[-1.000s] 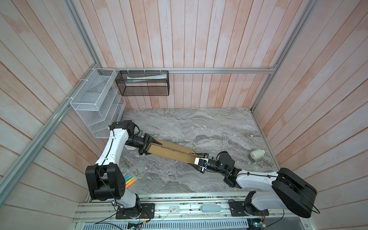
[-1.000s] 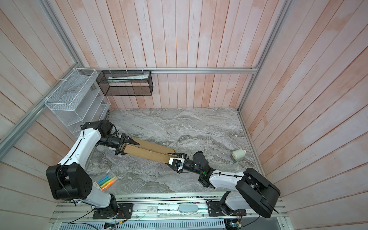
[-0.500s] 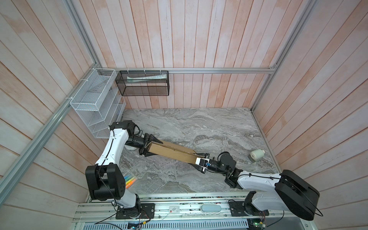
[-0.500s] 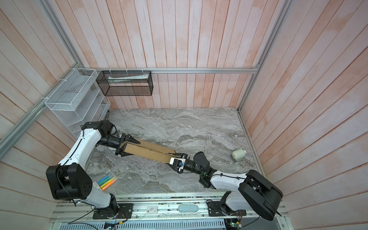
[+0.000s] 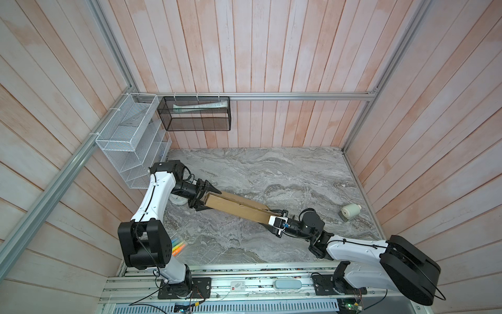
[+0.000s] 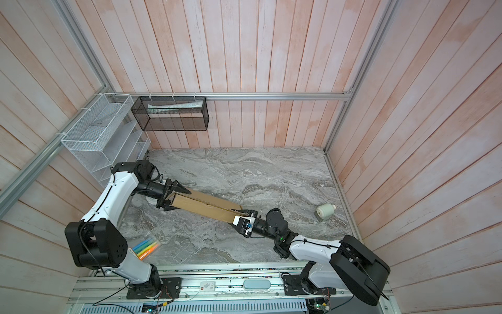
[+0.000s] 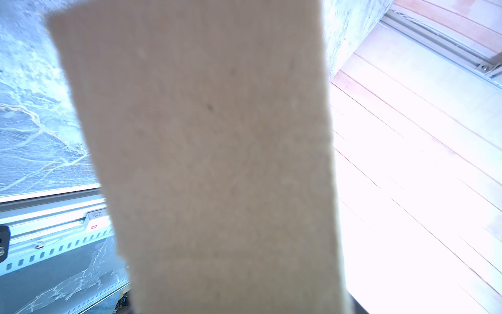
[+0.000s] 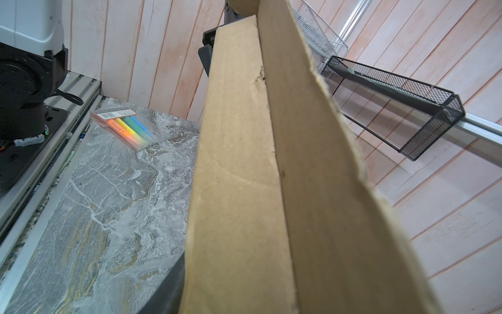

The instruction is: Fold the paper box

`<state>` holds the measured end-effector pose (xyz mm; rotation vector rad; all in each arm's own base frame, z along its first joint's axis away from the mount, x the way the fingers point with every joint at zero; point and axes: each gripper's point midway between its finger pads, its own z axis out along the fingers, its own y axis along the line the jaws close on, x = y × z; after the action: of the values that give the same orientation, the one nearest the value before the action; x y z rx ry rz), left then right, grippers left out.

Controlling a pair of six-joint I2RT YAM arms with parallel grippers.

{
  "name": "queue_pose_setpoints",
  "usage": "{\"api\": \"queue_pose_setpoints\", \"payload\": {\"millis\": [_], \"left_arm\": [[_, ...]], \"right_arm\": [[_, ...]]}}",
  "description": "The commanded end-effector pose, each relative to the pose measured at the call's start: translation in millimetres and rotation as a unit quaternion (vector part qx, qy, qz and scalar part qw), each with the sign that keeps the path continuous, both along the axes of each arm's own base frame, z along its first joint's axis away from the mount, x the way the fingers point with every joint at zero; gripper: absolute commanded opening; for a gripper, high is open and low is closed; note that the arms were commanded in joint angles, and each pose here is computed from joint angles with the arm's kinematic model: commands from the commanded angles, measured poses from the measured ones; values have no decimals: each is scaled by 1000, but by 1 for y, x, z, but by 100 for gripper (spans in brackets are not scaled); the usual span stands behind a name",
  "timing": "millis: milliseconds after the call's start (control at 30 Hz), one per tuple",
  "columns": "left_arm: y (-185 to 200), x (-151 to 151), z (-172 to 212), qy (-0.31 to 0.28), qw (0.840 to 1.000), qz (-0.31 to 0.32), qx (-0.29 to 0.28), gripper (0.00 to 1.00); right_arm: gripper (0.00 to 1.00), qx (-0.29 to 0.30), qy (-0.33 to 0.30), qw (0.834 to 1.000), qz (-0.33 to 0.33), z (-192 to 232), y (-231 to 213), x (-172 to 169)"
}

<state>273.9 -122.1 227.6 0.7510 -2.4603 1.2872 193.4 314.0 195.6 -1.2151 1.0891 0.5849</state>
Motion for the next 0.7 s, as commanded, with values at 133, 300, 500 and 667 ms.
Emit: {"api": "queue_pose_setpoints", "payload": {"millis": [133,300,500,667], "left_arm": [[16,17,-5,-17,999,-6,35,69],[29,36,-8,-24,998,-1,57,69],[42,58,-15,-30,995,0,96,69],[53,82,-19,-40,991,5,129,69]], "right_arm": [[27,15,-13,999,-36,13,-13,3],[26,19,-11,999,-47,15,-22,0],[26,13,11,997,-78,6,-33,5],[26,11,36,994,-99,0,-40,8]]}}
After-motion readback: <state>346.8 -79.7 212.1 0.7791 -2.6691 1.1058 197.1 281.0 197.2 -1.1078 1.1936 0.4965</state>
